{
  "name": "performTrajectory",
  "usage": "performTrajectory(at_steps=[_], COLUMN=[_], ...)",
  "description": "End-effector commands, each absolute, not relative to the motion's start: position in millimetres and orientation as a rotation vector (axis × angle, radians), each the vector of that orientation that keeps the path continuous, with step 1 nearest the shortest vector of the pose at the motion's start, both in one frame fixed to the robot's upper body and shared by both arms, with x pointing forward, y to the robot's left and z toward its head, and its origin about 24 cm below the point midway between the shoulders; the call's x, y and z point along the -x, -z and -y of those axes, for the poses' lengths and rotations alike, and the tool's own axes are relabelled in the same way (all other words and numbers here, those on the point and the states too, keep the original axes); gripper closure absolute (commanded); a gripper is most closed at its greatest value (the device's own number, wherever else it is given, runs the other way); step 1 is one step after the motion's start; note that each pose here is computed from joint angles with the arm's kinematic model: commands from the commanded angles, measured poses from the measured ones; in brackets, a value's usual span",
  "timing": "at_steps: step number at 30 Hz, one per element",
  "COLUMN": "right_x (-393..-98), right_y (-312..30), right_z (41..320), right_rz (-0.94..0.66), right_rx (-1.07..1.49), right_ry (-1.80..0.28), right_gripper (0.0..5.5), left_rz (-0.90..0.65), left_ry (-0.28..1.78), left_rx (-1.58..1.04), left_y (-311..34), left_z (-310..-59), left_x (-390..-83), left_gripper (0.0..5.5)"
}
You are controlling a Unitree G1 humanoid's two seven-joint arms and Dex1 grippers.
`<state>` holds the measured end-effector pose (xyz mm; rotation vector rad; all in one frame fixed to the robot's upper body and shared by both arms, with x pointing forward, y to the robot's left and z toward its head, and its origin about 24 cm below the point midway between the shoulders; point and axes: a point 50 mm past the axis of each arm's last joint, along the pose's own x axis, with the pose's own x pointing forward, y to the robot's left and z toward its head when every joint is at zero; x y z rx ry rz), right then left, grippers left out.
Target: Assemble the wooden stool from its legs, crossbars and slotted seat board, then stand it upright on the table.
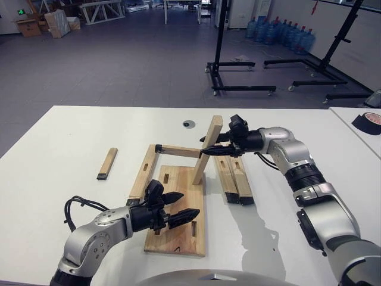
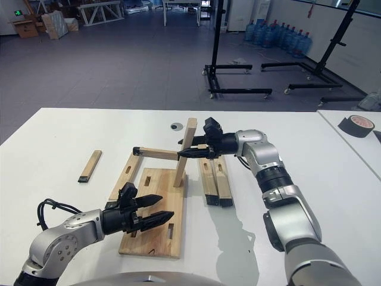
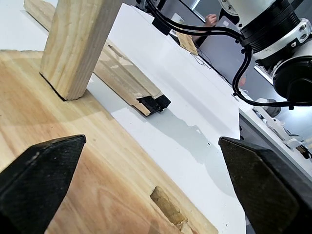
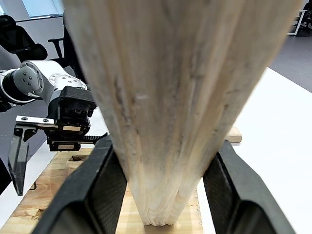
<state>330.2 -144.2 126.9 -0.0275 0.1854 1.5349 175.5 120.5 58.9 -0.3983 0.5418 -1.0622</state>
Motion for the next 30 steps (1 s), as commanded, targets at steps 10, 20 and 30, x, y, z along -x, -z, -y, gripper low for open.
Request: performTrajectory(at_steps=[10,20,30], right_x=[-326.1,-319.2,-291.2], right_y=[-102.1,-104.7,-117.3], right_z=[158.0,166.4,194.8], right_rz=[-0.403,-0.410,-0.276], right_rx=[0.239,0.277,0.203], right_ry=[-1.520,-1.487,-1.302], right_gripper=[3.46,1.87,1.39], left_rz=[-0.536,-0.528,-0.465], left_ry=[1.057,1.051,0.950], left_rx=[0.390,0.396,0.380], left_y=[-77.6,-81.6,-83.8], left_z=[-122.0,-98.6,-125.5], left_x=[-183.2,-180.7,-188.9], left_gripper=[0.49,0.49,0.49])
